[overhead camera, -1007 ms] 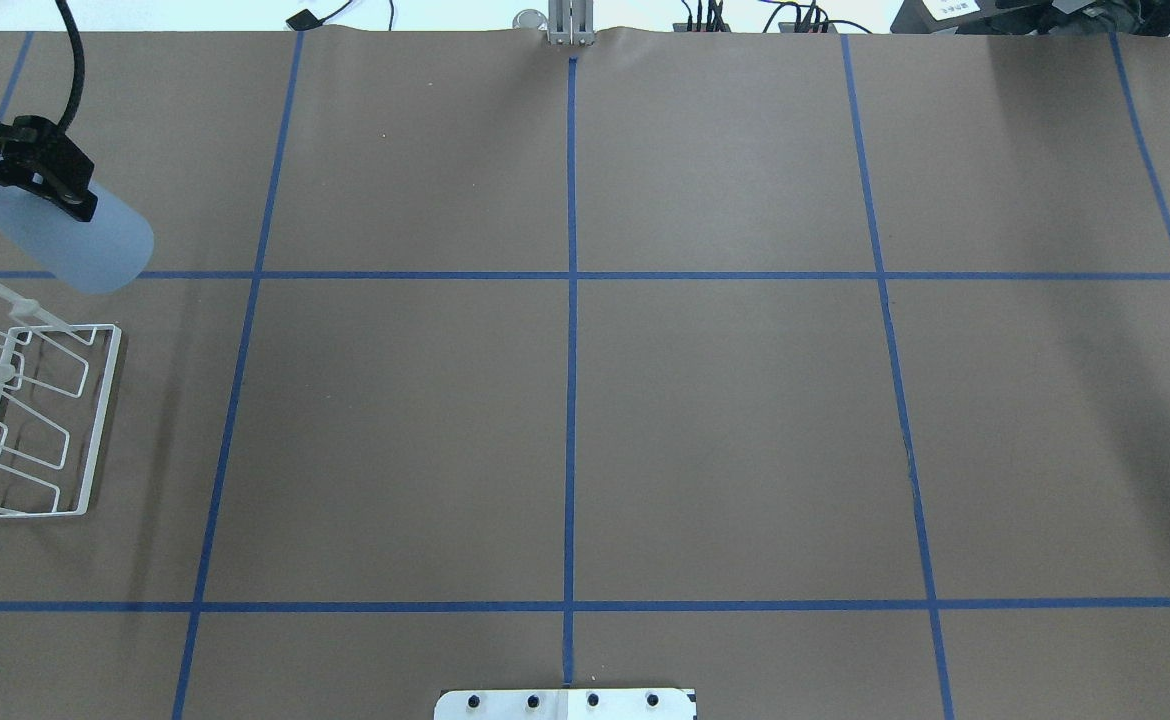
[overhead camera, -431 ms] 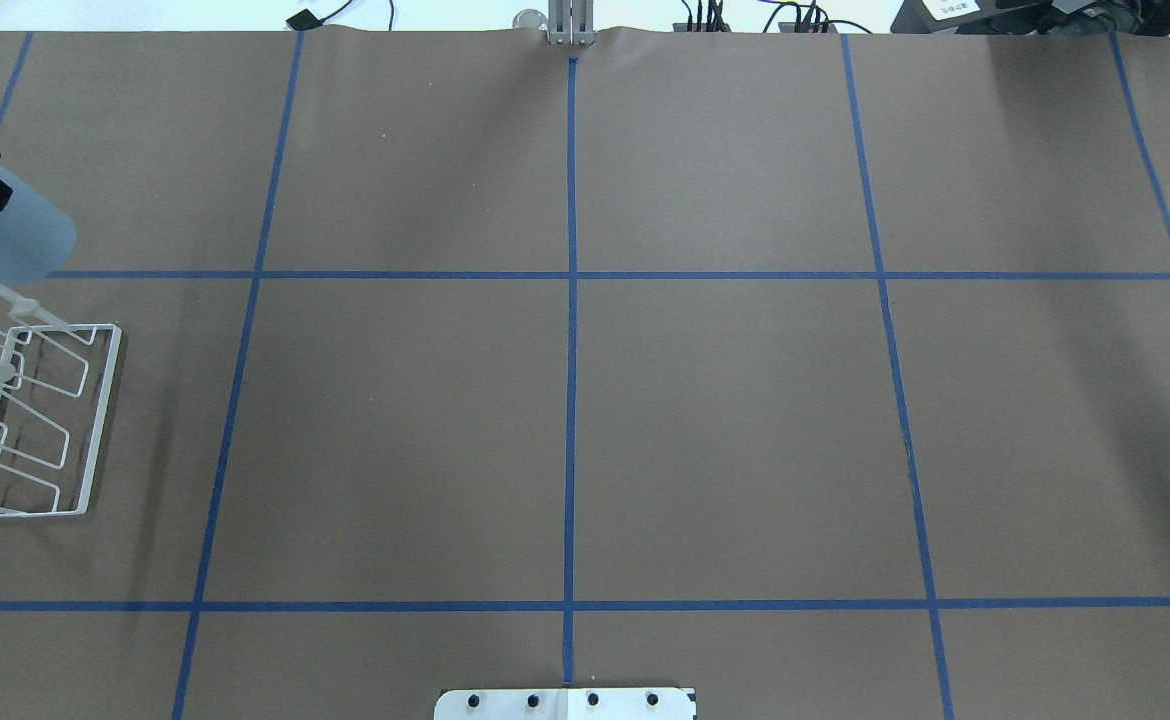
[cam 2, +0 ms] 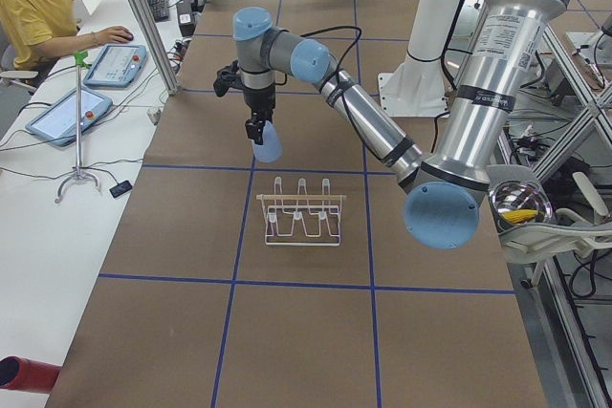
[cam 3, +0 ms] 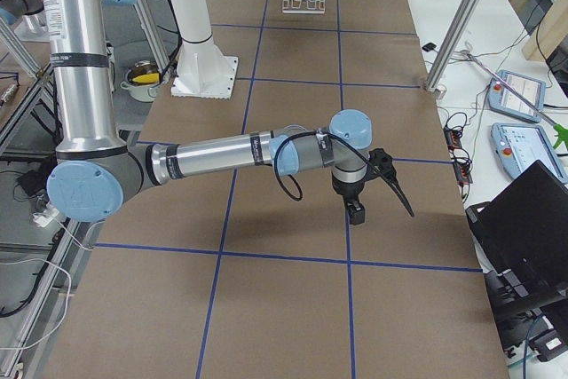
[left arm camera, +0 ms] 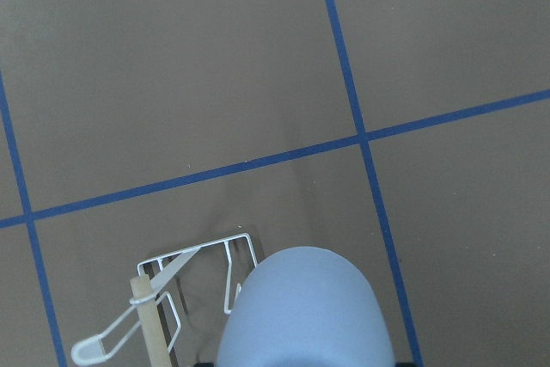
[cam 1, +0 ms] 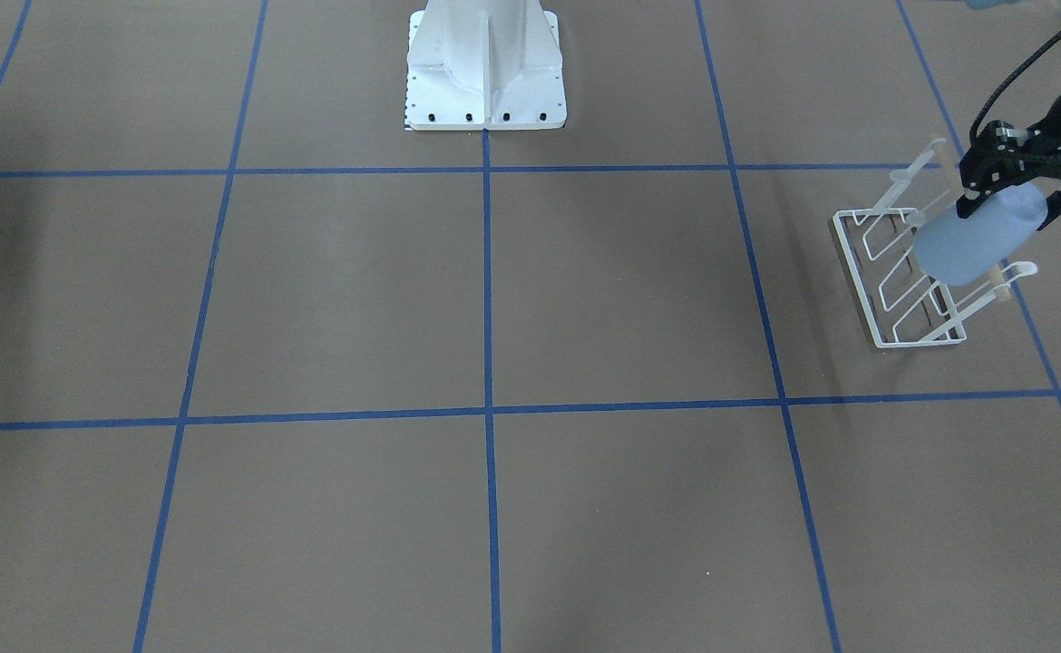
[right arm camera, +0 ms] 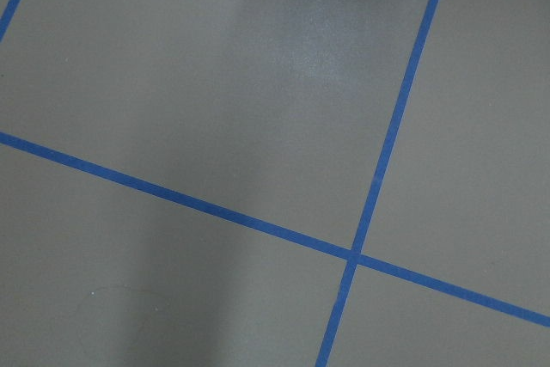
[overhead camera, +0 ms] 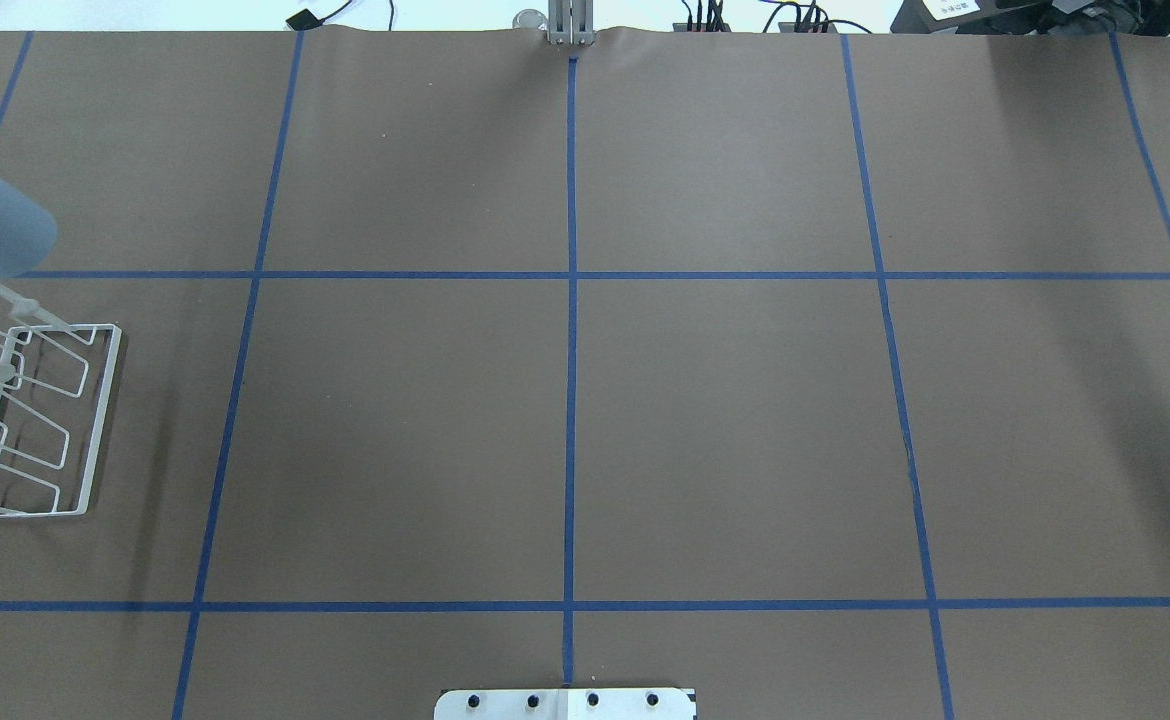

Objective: Hang cup on cup holder
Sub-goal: 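Lower the cup with the left gripper onto a rack hook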

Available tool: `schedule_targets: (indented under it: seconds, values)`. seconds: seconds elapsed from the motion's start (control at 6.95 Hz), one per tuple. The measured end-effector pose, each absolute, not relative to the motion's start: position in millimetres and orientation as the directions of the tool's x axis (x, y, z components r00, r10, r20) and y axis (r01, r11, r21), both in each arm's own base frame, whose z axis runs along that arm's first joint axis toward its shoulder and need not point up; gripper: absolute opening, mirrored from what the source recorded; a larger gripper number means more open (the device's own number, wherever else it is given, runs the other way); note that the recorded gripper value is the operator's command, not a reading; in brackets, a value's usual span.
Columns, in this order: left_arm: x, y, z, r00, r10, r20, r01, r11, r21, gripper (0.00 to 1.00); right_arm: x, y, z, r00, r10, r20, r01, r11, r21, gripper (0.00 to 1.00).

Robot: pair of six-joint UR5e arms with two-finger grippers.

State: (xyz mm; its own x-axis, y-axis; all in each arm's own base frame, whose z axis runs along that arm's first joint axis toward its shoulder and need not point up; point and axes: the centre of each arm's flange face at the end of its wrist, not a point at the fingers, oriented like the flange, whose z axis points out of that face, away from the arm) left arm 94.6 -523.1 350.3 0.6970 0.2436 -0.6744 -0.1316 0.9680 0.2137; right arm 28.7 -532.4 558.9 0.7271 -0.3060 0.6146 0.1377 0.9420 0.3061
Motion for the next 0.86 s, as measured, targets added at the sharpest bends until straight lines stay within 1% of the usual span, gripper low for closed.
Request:
schedule_targets:
  seconds: [0.29,0.86]
  values:
    - [96.9,-536.4,385.7,0.696,0.246,-0.674,-0.127,0.967,0.222,0.00,25.1,-532.8,561.7,0.726,-0.306,0.616,0.143,0.943,0.300,1.00]
    - [97.5,-531.2,401.8,0.702,0.197,-0.685,-0.098,0.979,0.181,0.00,22.0,-532.9,562.4,0.724,-0.308,0.618,0.147,0.943,0.298,1.00]
